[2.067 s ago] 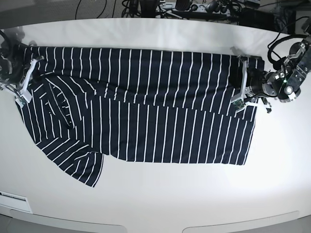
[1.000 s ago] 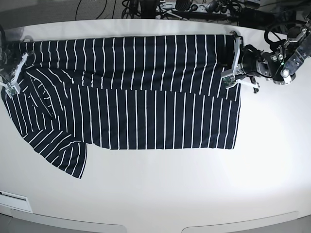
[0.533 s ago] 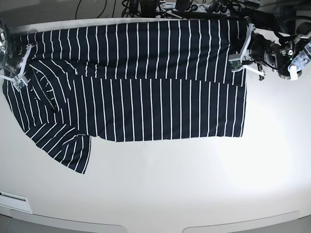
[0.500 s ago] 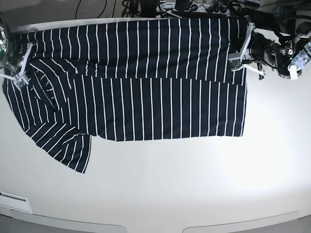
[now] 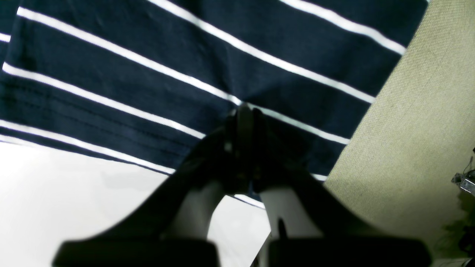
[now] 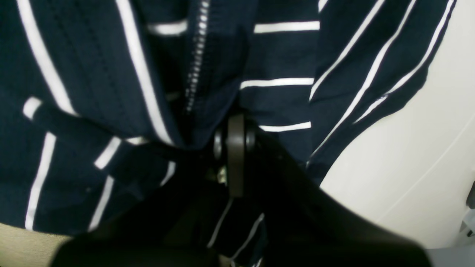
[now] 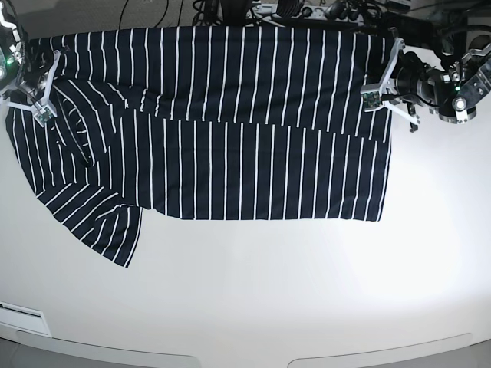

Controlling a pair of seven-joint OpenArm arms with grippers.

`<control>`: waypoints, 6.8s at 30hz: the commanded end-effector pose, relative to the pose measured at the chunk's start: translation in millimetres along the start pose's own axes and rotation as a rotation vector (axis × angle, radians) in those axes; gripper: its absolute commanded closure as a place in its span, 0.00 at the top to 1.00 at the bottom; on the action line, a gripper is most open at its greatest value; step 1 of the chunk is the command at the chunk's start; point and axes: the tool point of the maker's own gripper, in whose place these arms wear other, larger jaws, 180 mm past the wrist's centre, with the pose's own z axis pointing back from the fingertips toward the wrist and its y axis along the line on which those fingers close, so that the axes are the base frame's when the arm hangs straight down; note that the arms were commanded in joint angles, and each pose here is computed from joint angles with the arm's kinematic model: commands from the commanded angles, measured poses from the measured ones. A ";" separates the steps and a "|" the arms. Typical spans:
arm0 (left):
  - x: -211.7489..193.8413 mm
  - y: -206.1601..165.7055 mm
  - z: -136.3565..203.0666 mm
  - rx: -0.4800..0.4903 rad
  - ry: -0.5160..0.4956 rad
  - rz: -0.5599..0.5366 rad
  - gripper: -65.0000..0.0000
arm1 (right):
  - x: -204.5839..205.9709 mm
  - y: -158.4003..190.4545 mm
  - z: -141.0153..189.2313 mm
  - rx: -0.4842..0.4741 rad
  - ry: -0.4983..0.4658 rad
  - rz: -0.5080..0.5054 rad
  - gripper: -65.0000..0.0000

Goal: Fold the T-shirt properly
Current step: 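Keep dragging the folded shirt with both grippers, then open them, then move the left gripper to the folded shirt's loose edge and grasp, then move the right gripper to the same loose edge and grasp, then lift the loose edge with both grippers and fold it over the shirt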

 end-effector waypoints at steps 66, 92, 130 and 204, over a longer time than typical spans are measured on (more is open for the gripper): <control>38.5 159.7 109.9 0.633 -0.275 0.213 0.00 | 94.5 -55.4 91.0 -0.119 -0.404 -0.042 0.00; 33.7 262.5 36.7 0.028 -0.710 1.157 0.55 | 102.7 -44.7 91.1 -0.075 -0.458 -0.043 0.00; 60.9 254.4 24.2 -0.030 -0.701 1.101 0.00 | 185.6 -233.9 29.8 0.311 -0.885 -0.984 0.61; 42.9 173.8 105.3 -0.063 -0.429 0.504 0.00 | 158.3 -123.9 93.1 0.352 -0.533 -0.199 0.00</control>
